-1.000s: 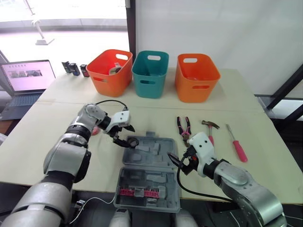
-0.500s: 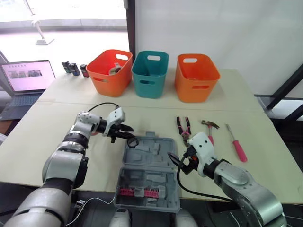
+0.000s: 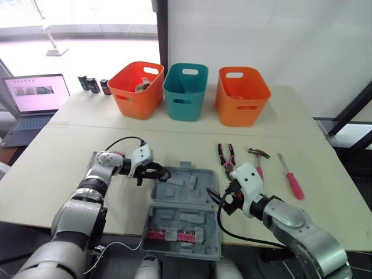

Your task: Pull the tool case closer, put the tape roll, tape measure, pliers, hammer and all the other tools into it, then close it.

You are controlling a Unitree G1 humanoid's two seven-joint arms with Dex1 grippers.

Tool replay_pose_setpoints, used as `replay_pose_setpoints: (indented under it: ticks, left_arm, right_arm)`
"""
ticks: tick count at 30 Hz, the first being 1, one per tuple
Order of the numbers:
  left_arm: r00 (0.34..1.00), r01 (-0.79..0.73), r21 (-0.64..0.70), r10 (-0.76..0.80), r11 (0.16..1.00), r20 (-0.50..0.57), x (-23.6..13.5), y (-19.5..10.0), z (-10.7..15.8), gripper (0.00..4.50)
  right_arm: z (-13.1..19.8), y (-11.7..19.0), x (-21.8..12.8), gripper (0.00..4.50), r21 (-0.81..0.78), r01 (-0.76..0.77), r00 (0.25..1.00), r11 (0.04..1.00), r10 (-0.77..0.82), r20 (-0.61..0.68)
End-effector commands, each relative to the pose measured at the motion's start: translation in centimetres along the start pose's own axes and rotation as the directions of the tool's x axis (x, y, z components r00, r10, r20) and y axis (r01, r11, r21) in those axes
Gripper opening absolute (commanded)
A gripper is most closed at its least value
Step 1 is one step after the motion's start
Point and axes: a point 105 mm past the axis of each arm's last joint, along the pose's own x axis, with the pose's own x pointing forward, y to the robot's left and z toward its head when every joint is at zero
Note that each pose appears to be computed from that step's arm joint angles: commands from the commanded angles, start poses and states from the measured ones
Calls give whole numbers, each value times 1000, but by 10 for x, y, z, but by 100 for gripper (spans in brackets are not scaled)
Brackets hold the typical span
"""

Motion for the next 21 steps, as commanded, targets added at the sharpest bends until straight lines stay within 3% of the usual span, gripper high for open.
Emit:
replay_pose_setpoints:
  ticks: [1, 13, 21]
  left_arm:
    - [996, 30, 18, -28, 999, -81, 2, -7, -14, 158]
    - [998, 22, 97, -15, 995, -69, 1, 4, 6, 158]
    - [999, 3, 93, -8, 996, 52, -5, 15, 35, 158]
  right_arm:
    - [10, 3, -2, 450, -11, -5, 999, 1000, 6, 40]
    - [10, 2, 1, 450, -13, -8, 999, 1000, 9, 40]
    - [13, 1, 5, 450, -25, -24, 998, 999, 25, 49]
